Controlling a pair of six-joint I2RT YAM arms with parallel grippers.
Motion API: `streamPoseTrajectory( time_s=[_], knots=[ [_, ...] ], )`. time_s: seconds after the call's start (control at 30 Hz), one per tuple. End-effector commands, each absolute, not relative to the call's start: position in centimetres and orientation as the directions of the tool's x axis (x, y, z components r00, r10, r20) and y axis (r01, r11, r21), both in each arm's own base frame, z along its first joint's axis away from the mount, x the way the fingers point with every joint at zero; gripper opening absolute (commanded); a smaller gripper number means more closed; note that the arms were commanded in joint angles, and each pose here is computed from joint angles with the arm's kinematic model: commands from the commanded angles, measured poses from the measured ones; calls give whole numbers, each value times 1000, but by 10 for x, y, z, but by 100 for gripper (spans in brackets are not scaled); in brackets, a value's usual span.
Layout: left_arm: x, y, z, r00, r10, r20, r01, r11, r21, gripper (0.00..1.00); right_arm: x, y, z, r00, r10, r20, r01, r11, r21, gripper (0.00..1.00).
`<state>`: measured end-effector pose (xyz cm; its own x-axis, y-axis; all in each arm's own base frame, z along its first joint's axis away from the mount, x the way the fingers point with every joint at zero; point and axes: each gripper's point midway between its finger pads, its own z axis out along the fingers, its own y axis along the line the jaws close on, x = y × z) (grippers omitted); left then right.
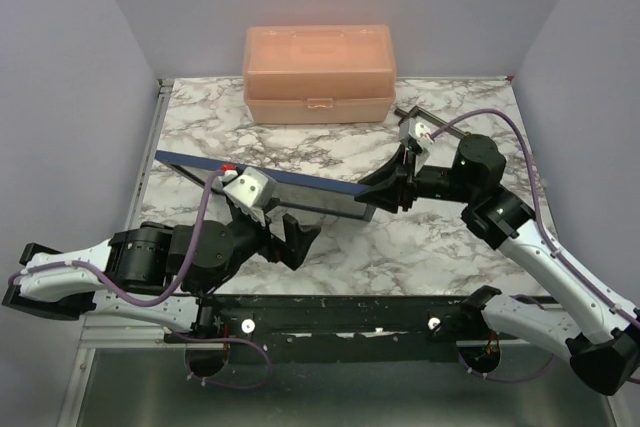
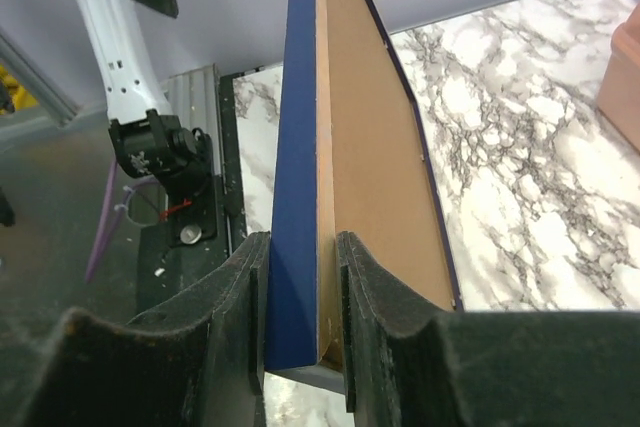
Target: Put the photo into the frame
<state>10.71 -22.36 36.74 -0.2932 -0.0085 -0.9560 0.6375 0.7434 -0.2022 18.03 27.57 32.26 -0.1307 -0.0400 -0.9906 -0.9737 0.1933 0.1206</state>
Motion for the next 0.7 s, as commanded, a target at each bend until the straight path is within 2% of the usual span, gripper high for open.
streamPoseTrajectory(
  time_s=[0.0,0.43,0.67],
  knots=[
    [102,-226,368,-359,-79,-930,642,702,-308,98,181,281,312,-387,-76,-919,-904,227,362,1],
    [107,-241,341,-453,-31,-891,621,706,-341,98,171,281,332,-547,-83,-833,-837,52,544,1],
    [110,-244,335,-471,-24,-882,615,707,-348,99,166,272,350,-556,-70,-828,-830,-10,558,1]
  ],
)
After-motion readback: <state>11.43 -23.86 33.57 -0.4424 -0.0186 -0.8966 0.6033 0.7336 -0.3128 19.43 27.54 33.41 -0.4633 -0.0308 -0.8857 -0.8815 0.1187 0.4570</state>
